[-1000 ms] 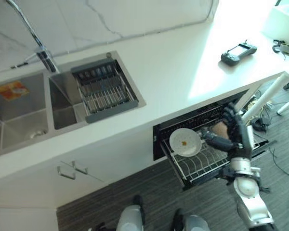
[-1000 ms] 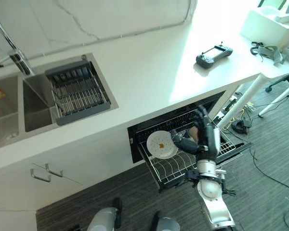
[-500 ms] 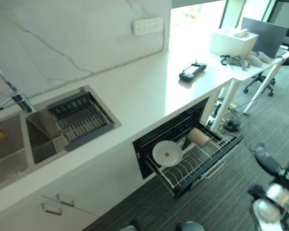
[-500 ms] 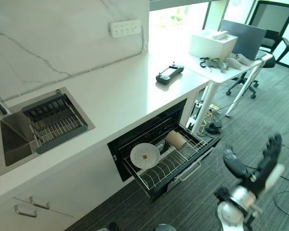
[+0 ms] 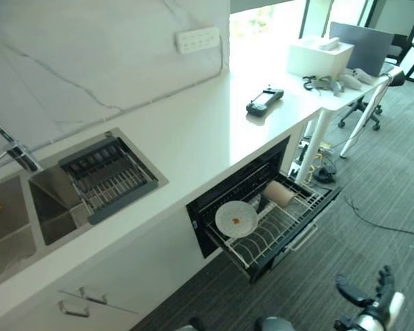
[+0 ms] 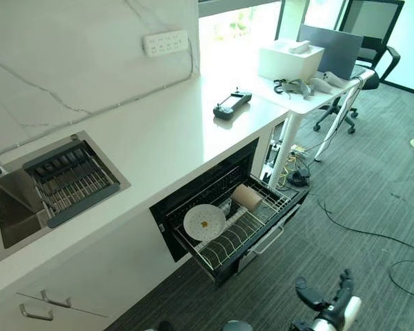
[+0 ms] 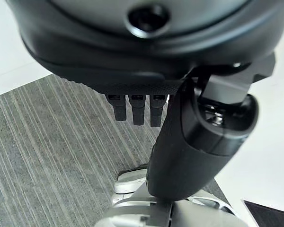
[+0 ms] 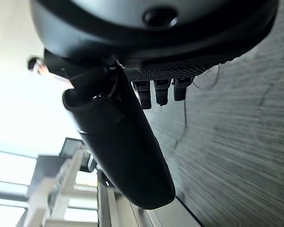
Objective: Place the dishes in the dishwasher.
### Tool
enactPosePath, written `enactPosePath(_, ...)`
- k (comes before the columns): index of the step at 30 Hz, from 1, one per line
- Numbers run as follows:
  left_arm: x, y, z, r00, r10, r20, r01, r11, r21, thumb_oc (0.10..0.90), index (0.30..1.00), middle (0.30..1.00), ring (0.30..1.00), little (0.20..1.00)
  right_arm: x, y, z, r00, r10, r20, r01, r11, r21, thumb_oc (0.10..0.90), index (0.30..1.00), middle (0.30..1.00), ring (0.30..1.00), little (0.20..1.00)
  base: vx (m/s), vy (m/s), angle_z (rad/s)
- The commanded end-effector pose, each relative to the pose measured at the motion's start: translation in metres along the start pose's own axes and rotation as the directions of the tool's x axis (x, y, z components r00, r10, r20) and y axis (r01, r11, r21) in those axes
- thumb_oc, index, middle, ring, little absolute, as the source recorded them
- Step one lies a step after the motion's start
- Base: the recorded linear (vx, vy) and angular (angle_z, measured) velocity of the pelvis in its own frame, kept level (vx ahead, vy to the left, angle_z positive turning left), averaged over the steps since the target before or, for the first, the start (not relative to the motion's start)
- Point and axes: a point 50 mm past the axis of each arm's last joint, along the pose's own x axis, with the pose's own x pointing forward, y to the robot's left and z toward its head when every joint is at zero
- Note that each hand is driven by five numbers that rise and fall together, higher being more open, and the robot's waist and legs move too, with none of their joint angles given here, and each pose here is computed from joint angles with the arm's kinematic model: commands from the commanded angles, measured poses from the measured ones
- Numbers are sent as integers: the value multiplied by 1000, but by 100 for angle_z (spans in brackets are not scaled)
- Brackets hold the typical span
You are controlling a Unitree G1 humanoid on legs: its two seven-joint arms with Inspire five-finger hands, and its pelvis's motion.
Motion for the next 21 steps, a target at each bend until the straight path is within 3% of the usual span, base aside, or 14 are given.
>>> enactPosePath(1, 0, -14, 25, 993, -74, 88, 79, 995, -56, 800, 900, 900, 900, 900, 24, 5, 37, 990, 23, 137, -35, 996, 86, 800, 900, 900, 900, 900, 0, 0, 0)
enactPosePath(4, 0, -21, 18, 988, -147, 57, 153, 981, -121, 800, 900, 900, 900, 900, 16, 11, 13, 990, 138, 34, -138, 990, -15, 800, 900, 900, 900, 900, 3, -4, 10)
enactPosePath(9, 0, -29, 12, 971, -237, 19, 237, 963, -130, 800, 900, 900, 900, 900, 8, 16, -6, 976, 207, -62, -212, 973, -86, 800, 900, 900, 900, 900, -7, -11, 18)
enactPosePath(18, 0, -30, 8, 953, -296, -60, 294, 955, -28, 800, 900, 900, 900, 900, -13, 20, -47, 857, 370, -359, -416, 907, -58, 800, 900, 900, 900, 900, 2, 2, 8)
enactPosePath(21, 0, -31, 11, 955, -291, -63, 292, 956, 8, 800, 900, 900, 900, 900, -15, 21, -52, 838, 380, -391, -432, 901, -49, 800, 900, 900, 900, 900, -17, 26, 3)
